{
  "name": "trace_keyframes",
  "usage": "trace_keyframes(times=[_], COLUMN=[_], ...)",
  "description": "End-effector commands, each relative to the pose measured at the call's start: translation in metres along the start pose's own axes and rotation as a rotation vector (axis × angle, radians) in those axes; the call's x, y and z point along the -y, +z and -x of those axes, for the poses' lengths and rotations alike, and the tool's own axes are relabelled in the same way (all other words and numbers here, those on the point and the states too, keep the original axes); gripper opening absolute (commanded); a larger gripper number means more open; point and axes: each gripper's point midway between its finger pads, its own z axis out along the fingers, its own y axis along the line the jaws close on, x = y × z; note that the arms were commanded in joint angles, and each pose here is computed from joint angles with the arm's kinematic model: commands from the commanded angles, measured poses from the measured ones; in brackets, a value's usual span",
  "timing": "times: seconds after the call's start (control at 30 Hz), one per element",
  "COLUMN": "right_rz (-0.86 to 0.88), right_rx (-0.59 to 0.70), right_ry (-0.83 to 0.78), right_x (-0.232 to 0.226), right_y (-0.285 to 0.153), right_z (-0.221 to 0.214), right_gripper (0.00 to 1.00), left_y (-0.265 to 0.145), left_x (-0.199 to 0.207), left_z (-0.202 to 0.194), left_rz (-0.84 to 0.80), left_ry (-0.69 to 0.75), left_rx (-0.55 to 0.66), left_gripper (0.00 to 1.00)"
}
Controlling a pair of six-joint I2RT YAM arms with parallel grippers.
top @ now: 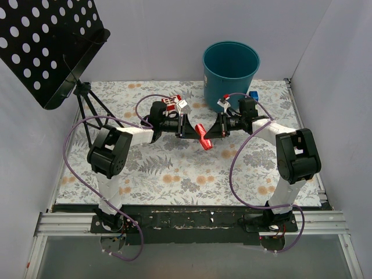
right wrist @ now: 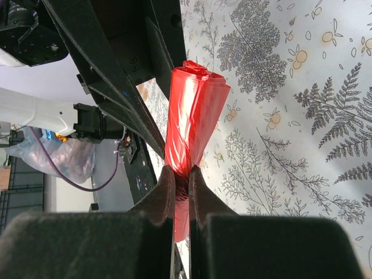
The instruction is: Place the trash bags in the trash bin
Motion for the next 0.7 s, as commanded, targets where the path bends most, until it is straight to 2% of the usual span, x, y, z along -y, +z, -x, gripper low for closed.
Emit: trace_keyframes(times=[0.0, 0.23, 0.67], right_rz=[0.069, 0.077, 0.073], right_rx=[0.001, 0.002, 0.005], right_ry=[-0.037, 0.000, 0.028], right_x=[-0.015, -0.009, -0.004], right_y=[0.000, -0.003, -0.004], right_z=[0.007, 0.006, 0.005], right_gripper=[0.01, 0.01, 0.01], left_y=[0.004, 0.001, 0.000], left_x=[0.016, 0.029, 0.038], left_z=[0.005, 0.001, 0.001], left_rz=[-0.060, -0.129, -0.171], left_ry=[0.058, 0.058, 0.087], left_rx=[-0.006, -0.021, -0.036], left_gripper=[0.29, 0.29, 0.16])
